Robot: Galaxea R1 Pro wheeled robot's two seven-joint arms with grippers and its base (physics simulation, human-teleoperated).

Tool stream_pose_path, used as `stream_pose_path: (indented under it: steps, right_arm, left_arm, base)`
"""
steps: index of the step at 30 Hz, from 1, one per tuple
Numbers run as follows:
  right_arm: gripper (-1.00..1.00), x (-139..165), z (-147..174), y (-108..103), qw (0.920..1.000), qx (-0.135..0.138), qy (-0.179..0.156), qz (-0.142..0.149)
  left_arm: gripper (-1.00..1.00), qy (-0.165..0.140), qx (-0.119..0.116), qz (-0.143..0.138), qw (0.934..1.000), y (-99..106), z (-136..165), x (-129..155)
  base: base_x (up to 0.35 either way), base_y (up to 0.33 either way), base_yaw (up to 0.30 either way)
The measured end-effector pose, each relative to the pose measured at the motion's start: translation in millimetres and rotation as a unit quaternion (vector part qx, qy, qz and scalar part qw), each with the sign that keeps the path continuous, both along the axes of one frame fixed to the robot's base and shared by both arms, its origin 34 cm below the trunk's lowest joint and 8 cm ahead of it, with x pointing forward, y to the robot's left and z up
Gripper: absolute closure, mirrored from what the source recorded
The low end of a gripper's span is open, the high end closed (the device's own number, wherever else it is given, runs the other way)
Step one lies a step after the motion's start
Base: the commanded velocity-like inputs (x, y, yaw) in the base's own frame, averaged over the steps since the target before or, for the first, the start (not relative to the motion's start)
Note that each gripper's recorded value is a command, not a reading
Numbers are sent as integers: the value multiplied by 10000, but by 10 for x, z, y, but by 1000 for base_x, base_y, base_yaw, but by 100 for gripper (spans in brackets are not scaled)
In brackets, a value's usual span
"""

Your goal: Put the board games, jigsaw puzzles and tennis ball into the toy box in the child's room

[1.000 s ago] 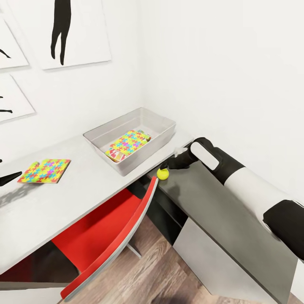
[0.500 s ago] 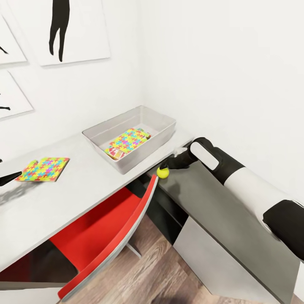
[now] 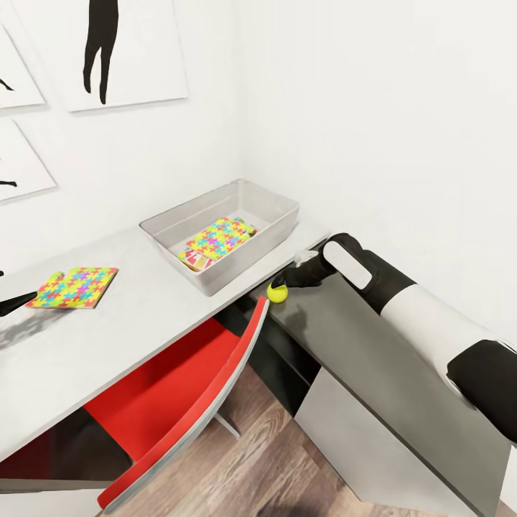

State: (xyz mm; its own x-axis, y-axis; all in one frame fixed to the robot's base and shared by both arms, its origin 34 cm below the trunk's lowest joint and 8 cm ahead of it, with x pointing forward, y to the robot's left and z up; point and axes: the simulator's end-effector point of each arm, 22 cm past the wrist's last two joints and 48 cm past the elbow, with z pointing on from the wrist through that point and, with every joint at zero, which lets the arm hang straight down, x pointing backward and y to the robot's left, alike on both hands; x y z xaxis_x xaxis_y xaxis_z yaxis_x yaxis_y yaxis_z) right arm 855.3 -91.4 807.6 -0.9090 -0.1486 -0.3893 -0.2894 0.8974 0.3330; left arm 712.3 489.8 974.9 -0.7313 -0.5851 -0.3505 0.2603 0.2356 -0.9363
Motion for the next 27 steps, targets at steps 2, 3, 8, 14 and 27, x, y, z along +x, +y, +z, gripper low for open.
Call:
stream_pose_path:
  steps: [2, 3, 8, 14, 27]
  right_arm:
    - [-100, -2, -13, 8, 10000, 8, -2, 7]
    - [-100, -3, -28, 13, 10000, 13, -3, 12]
    - [-100, -24, -92, 86, 9999, 90, -2, 69]
    - [-100, -38, -103, 143, 9999, 123, 5, 104]
    - [-100, -43, -104, 162, 9998, 131, 10, 114]
  left_arm:
    - [-100, 2, 0, -1, 10000, -1, -18, 0]
    - [-100, 1, 0, -1, 10000, -1, -35, -1]
    - [-100, 1, -1, -1, 10000, -1, -120, -5]
    - [-100, -4, -1, 2, 10000, 1, -134, -6]
    - [-100, -1, -6, 3, 10000, 1, -137, -6]
  base:
    - [0, 0, 0]
    - [0, 0, 0]
    - [0, 0, 0]
    - [0, 0, 0]
    - [1, 0, 0]
